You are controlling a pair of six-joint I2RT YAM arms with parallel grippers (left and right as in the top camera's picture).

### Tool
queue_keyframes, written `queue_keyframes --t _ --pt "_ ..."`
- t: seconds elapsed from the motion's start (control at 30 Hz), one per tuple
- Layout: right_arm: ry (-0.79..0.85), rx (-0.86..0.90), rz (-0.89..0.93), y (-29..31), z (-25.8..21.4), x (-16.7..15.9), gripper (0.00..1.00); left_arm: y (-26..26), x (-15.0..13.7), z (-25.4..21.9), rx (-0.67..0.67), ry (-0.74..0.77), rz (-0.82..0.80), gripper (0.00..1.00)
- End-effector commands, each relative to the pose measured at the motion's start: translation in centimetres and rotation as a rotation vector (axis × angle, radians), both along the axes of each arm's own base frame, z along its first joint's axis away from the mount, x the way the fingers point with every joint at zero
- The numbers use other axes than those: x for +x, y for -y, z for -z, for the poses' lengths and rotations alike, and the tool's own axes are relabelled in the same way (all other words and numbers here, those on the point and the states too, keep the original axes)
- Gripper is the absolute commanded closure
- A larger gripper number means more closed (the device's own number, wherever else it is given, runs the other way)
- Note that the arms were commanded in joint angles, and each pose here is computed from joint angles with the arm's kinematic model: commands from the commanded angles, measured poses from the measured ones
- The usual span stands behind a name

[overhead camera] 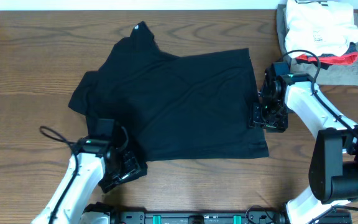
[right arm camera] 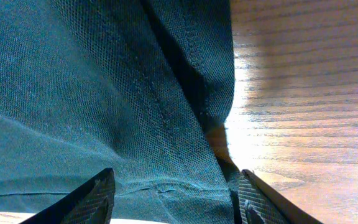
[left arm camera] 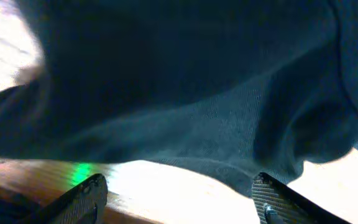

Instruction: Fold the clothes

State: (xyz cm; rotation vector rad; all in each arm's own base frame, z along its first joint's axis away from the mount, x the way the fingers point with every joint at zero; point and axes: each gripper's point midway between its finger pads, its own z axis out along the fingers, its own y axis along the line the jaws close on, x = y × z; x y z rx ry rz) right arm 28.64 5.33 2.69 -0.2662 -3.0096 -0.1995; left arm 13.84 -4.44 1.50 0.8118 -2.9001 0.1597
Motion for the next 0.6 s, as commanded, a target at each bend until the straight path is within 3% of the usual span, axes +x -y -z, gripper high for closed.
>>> queue_keyframes --t 0.0,0.4,0.43,0.47,0.5,0.57 --pt "0.023 0.011 -0.002 0.1 -0.6 0.5 0.39 -0.4 -0.2 1.0 0.038 -0.046 -0.012 0.24" --pt "0.021 0.013 -0.025 0.1 -0.6 0.4 0.39 -0.3 0.0 2.9 0.043 -0.110 -0.020 0.26" --pt "0.021 0.013 -0.027 0.1 -0.6 0.4 0.39 -0.3 0.0 2.9 0.044 -0.111 -0.031 0.37" --pt "0.021 0.013 -0.027 0.1 -0.6 0.4 0.39 -0.3 0.0 2.9 0.047 -0.114 -0.050 0.56" --pt "0.021 0.013 -0.027 0.1 -0.6 0.4 0.39 -0.3 0.0 2.9 0.050 -0.116 -0.070 0.69" --pt "0.021 0.013 -0.028 0.1 -0.6 0.4 0.39 -0.3 0.0 2.9 0.053 -0.118 -0.090 0.79"
